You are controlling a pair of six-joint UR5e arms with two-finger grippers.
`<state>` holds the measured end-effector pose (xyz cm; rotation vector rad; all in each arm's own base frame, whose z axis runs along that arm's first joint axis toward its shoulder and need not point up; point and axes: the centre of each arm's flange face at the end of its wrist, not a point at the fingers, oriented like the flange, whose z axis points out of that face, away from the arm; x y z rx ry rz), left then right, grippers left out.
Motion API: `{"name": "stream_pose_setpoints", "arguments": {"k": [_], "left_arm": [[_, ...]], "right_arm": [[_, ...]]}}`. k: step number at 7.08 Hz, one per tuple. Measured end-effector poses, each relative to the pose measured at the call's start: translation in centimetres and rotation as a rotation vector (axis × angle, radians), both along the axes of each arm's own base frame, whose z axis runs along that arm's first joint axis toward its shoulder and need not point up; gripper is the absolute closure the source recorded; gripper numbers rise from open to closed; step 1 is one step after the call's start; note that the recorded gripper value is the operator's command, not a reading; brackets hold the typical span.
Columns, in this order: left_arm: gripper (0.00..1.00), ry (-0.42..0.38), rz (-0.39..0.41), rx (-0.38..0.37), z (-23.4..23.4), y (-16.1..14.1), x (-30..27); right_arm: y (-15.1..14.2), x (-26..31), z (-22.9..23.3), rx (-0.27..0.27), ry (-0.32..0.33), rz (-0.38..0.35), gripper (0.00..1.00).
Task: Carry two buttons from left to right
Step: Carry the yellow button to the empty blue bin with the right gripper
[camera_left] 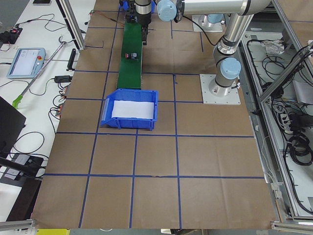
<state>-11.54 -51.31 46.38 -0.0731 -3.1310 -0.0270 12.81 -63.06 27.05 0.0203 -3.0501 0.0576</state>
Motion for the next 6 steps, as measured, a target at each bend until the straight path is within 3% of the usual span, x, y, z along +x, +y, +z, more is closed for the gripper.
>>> {"name": "stream_pose_setpoints", "arguments": {"k": [1, 3, 4, 6], "left_arm": [[0.00, 0.000, 0.000, 0.000, 0.0, 0.0, 0.0], [0.00, 0.000, 0.000, 0.001, -0.1, 0.0, 0.0], [0.00, 0.000, 0.001, 0.002, -0.1, 0.0, 0.0], [0.00, 0.001, 0.001, 0.003, -0.1, 0.0, 0.0]], "right_arm": [[-0.1, -2.6, 2.7, -0.029, 0.029, 0.014, 0.97], [1.0, -12.9, 9.7, -0.068, 0.062, 0.026, 0.97], [1.8, -18.7, 11.6, -0.070, 0.079, 0.056, 0.98], [3.6, -28.1, 11.4, -0.035, 0.096, 0.115, 0.99]]}}
